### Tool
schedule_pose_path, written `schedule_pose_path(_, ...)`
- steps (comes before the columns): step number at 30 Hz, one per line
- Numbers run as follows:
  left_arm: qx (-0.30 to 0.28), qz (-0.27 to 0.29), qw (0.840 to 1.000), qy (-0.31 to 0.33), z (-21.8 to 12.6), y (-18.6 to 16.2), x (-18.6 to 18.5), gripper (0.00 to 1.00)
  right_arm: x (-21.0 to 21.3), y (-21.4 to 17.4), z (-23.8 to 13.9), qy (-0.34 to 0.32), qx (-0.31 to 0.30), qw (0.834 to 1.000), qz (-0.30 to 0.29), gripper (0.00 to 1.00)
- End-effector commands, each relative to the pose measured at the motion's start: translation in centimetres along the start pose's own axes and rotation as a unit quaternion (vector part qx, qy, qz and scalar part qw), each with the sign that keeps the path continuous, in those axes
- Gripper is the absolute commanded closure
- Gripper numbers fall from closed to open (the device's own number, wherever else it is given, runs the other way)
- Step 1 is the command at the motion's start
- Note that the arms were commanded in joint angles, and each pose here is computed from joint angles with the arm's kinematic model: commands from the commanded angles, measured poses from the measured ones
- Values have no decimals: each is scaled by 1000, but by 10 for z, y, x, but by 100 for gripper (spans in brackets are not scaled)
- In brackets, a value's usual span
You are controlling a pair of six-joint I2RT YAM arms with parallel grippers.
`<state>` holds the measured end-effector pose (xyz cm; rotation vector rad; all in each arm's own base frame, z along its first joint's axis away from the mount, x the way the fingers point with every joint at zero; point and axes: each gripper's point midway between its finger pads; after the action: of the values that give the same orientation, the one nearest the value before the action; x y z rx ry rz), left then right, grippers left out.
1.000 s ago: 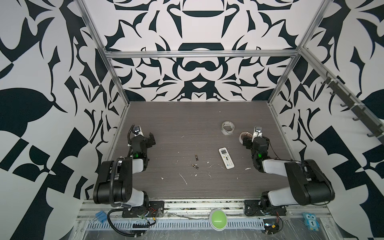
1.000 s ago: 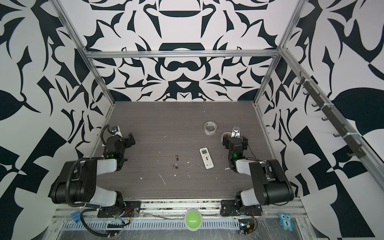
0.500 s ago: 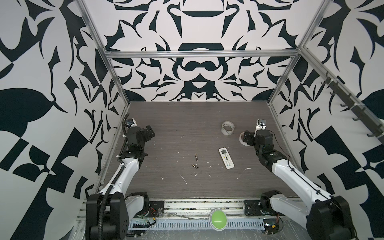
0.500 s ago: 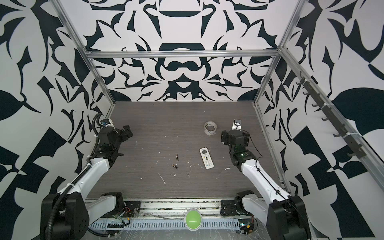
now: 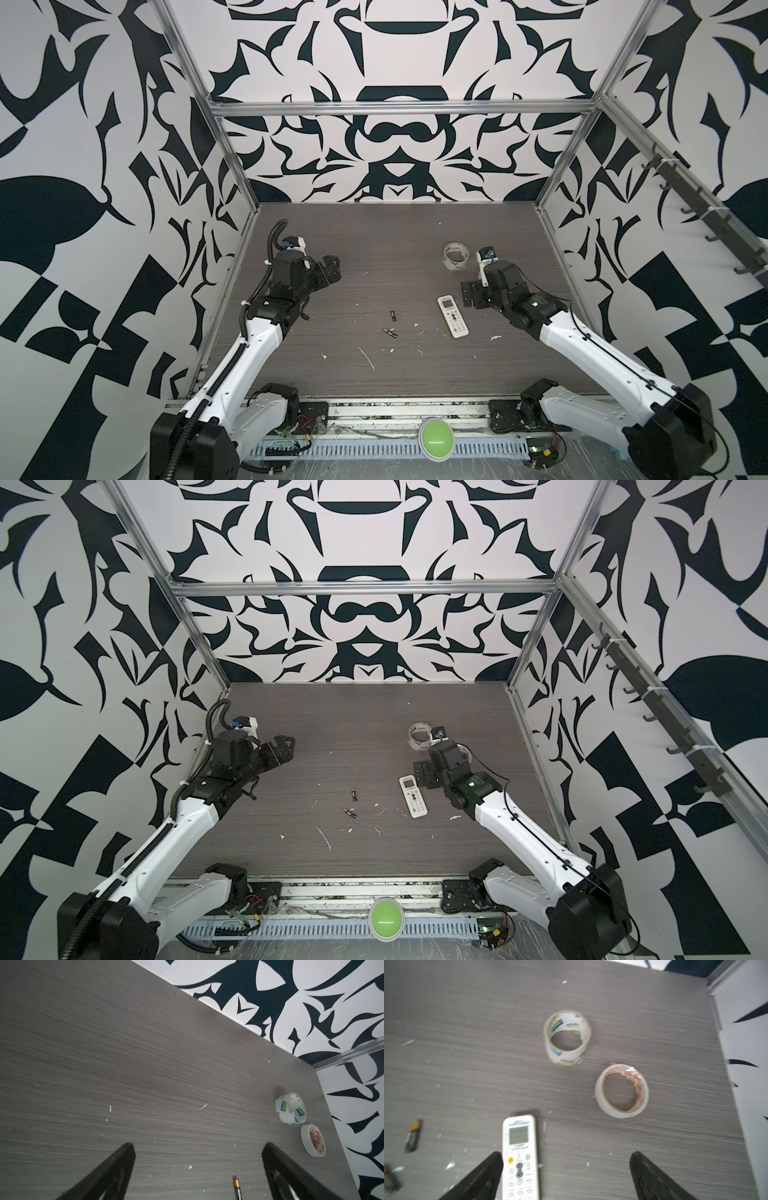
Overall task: Load the batteries into the remote control
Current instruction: 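Move the right gripper over the white remote while the left arm advances toward center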
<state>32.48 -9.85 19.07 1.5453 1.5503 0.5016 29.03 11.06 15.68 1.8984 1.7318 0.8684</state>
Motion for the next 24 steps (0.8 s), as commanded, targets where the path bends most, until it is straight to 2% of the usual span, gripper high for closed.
schedule_pose_path(1, 50, -8, 998, -24, -2, -20, -18, 1, 15, -1, -10, 16, 23, 1000, 2, 1)
schedule_pose_path(6, 83, 17, 995, -61, 1, -35, -47, 1, 27, -16, -11, 22, 60, 998, -8, 1)
schedule_pose_path(11, 109, 40, 989, -89, 6, -54, -73, 1, 44, -36, -10, 56, 108, 992, -18, 1)
schedule_pose_path(18, 94, 29, 986, -136, 20, -74, -89, 1, 47, -70, 8, 40, 165, 985, -36, 0)
schedule_pose_path(24, 89, 64, 975, -193, 23, -80, -115, 1, 49, -93, 19, 56, 191, 979, -35, 3)
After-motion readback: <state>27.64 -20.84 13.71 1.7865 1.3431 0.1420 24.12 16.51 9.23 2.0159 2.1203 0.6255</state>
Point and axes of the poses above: each gripper's point midway between its finger pads, its own z axis out along the fingers, its own x axis along the line the jaws close on, y = z × x, and after that the axes turned 15 degrees about z, right-handed
